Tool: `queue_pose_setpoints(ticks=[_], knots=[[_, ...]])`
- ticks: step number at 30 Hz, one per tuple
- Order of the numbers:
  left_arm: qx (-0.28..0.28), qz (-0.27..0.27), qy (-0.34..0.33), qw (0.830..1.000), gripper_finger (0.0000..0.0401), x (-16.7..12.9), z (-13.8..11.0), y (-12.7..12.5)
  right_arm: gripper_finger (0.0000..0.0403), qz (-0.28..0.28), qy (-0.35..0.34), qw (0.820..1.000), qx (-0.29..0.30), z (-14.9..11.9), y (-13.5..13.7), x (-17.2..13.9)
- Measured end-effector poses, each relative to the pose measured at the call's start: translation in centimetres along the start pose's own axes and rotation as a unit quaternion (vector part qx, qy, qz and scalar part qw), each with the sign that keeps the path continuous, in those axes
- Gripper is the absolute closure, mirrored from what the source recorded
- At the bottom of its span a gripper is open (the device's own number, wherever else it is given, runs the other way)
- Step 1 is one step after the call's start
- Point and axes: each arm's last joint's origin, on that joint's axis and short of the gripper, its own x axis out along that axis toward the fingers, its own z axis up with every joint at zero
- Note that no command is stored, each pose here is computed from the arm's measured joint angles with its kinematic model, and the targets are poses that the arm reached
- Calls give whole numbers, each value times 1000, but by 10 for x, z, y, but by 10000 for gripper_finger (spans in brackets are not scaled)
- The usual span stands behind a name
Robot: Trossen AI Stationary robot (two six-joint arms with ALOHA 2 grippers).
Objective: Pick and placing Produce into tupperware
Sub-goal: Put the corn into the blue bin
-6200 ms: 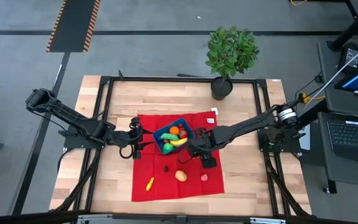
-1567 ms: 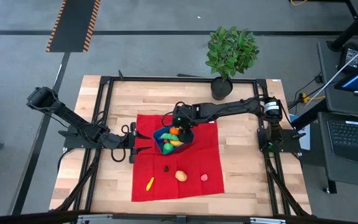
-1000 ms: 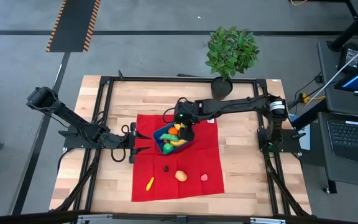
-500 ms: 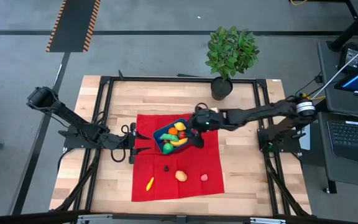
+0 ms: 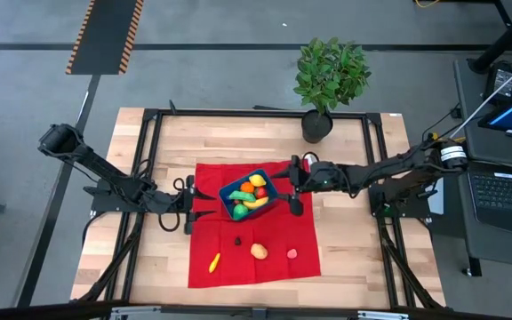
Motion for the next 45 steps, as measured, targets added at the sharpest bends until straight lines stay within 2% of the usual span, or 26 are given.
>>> queue_pose_setpoints(ticks=[8, 14, 20, 25, 30, 37, 41, 45], knots=[[6, 7, -2, 1000, 216, 0, 0, 0, 114, 0, -1, 1000, -15, -2, 0, -1], [-8, 31, -4, 999, 165, 0, 0, 2, 114, 0, -1, 999, -38, -2, 0, -1], [18, 28, -4, 999, 121, 0, 0, 2, 114, 0, -1, 1000, -29, -2, 0, -1], [24, 23, -4, 999, 118, -1, 0, 0, 114, 0, -1, 1000, -26, -2, 0, -1], [1, 8, 6, 1000, 121, -3, -1, -6, 114, 0, -1, 1000, -11, -2, 0, 0], [-55, 18, 82, 995, 118, -9, 19, -24, 114, 0, 0, 1000, 3, -2, 0, 0], [-46, 27, 63, 997, 117, -13, 41, -45, 114, 2, 8, 999, 39, -3, 0, 0], [-41, 38, 75, 996, 117, -10, 47, -71, 114, 14, 33, 999, 39, -8, 1, -1]])
